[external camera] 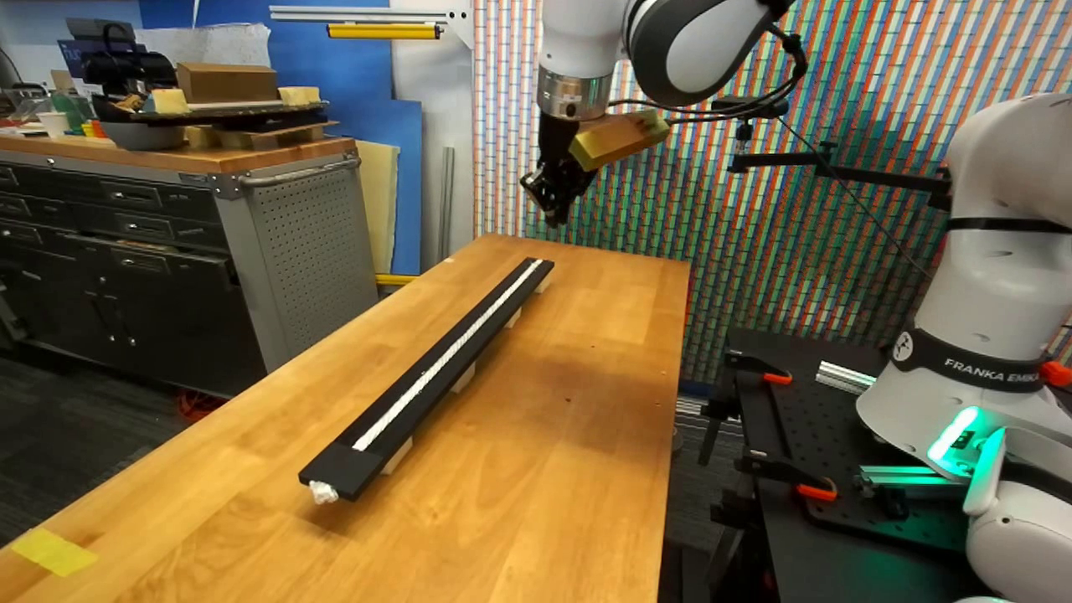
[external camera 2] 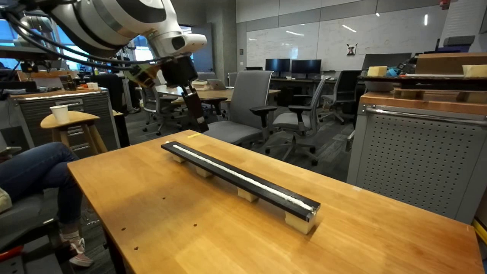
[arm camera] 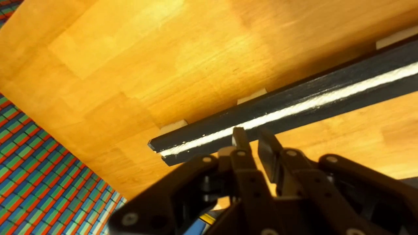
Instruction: Set the rope along the middle of the black object then push it into the ridge
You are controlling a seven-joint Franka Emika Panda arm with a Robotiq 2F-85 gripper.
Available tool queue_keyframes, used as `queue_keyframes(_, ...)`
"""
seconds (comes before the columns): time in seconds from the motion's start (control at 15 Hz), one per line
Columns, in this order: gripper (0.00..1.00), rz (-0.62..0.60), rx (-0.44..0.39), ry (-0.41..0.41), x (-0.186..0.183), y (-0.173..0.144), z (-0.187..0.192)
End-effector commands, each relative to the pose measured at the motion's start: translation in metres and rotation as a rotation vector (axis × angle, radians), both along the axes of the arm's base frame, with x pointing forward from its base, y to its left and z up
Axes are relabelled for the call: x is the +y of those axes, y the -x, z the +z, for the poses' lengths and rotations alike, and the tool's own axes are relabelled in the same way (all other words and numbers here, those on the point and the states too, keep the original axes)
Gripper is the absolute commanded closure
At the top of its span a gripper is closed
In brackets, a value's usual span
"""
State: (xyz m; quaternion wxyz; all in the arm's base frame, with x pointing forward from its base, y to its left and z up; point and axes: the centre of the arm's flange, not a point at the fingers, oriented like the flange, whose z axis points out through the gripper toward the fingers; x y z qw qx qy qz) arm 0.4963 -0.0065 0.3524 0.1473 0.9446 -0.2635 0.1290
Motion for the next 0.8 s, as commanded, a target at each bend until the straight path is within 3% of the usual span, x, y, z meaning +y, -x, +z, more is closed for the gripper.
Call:
queue_keyframes(0.0,0.5,0.093,-0.02,-0.032,-0.01,0.056,0.02)
queue_keyframes(0.13,0.34,0.097,-0.01,-0.064,-0.014,0.071,0.022)
queue_keyframes(0.2,0.53,0.062,0.006,-0.028,-0.007,0.041,0.006)
queue_keyframes(0.33,0.37,0.072,0.009,-0.04,-0.011,0.055,0.009)
queue_keyframes(0.4,0.34,0.076,0.007,-0.042,-0.011,0.058,0.01)
queue_keyframes(0.73,0.34,0.078,0.006,-0.047,-0.01,0.06,0.011)
